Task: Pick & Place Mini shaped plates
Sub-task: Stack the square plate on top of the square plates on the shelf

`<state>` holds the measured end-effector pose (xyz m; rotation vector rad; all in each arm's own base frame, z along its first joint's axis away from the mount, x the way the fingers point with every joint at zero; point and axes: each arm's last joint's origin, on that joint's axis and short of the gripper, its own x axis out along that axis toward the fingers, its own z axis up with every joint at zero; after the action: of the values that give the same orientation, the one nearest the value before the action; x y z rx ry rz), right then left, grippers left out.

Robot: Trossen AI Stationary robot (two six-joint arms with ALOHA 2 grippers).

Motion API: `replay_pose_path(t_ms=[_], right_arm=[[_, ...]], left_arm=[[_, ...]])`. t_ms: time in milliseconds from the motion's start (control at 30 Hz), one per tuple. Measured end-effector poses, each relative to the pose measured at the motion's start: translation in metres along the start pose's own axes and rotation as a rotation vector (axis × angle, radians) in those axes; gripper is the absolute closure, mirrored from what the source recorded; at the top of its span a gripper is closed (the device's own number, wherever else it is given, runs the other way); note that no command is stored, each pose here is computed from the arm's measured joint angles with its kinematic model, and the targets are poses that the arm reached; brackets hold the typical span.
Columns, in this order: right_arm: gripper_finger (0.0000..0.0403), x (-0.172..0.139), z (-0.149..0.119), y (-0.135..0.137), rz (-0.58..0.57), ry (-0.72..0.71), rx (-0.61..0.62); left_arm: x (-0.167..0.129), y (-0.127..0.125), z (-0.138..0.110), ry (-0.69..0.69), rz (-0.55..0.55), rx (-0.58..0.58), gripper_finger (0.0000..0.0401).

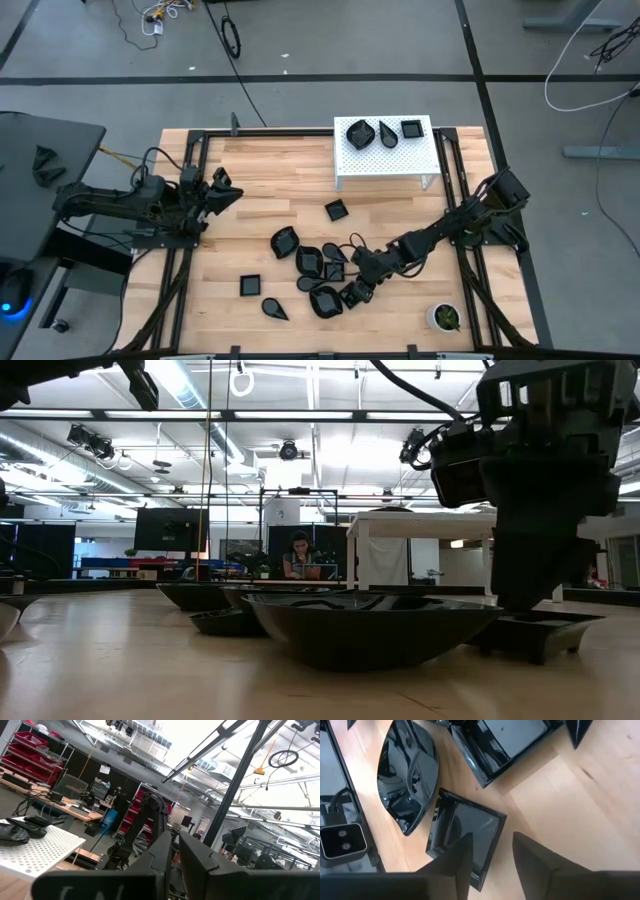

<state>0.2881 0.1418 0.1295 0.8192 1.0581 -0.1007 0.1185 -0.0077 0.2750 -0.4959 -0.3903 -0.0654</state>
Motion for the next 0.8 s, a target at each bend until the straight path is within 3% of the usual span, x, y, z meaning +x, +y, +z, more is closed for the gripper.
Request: replay_pose_path(t_ms=[133,300,633,800], right_arm=[[0.0249,0.0002,-0.0044,0.0012,-0.005,0.01,-0.042],[0.0262,0.0002,-0.0058,0.002,-0.008,0.003,-0.091],[0.0307,0.01,-0.0067,-0.0012,-0.014,0.007,-0.194],[0.0362,0.0044,-0.0059,0.0016,0.002,0.005,-0.199]], left_arm=[[0.0,0.0,0.0,0.0,0.0,0.0,0.036],[0.0,-0.0001,0.0001,0.0,0.0,0.0,0.036],[0.0,-0.0001,0.0001,0.0,0.0,0.0,0.036],[0.0,-0.0001,0.0001,0.0,0.0,0.0,0.036]])
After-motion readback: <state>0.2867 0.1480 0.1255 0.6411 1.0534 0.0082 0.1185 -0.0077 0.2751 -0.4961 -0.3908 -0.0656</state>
